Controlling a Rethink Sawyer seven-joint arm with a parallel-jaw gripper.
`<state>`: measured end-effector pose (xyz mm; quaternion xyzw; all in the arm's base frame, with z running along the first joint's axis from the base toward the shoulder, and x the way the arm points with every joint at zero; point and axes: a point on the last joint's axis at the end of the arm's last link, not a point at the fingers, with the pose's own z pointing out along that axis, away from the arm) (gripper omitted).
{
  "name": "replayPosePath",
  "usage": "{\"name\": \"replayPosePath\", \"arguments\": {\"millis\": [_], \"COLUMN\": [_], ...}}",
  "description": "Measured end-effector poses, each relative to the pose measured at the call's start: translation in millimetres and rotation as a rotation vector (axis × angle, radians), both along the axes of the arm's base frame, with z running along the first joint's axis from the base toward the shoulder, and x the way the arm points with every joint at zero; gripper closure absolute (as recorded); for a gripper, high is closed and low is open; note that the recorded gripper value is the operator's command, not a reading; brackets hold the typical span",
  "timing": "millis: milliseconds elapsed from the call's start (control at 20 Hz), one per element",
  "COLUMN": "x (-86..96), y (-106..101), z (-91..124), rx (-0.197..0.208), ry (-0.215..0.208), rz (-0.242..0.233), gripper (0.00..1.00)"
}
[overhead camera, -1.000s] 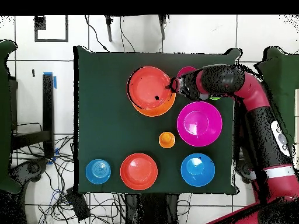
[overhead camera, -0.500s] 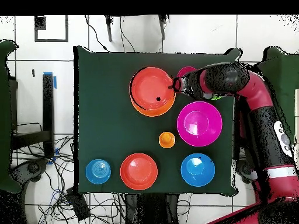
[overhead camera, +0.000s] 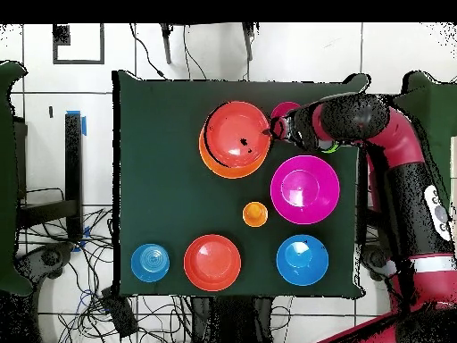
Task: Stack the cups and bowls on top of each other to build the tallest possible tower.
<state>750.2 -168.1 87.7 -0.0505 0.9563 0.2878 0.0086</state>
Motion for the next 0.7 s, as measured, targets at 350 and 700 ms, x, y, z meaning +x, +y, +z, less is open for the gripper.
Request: {"name": "replayPosePath", "arguments": {"millis": [350,700], "x": [-1.0,-1.8], "y": [-3.4,-5.5], "z": [-0.8,-1.5], "rx": [0.002,0.003], "ry": [-0.001,-0.001], "rz": [-0.002,-0.005], "gripper": [1.0,1.0]}}
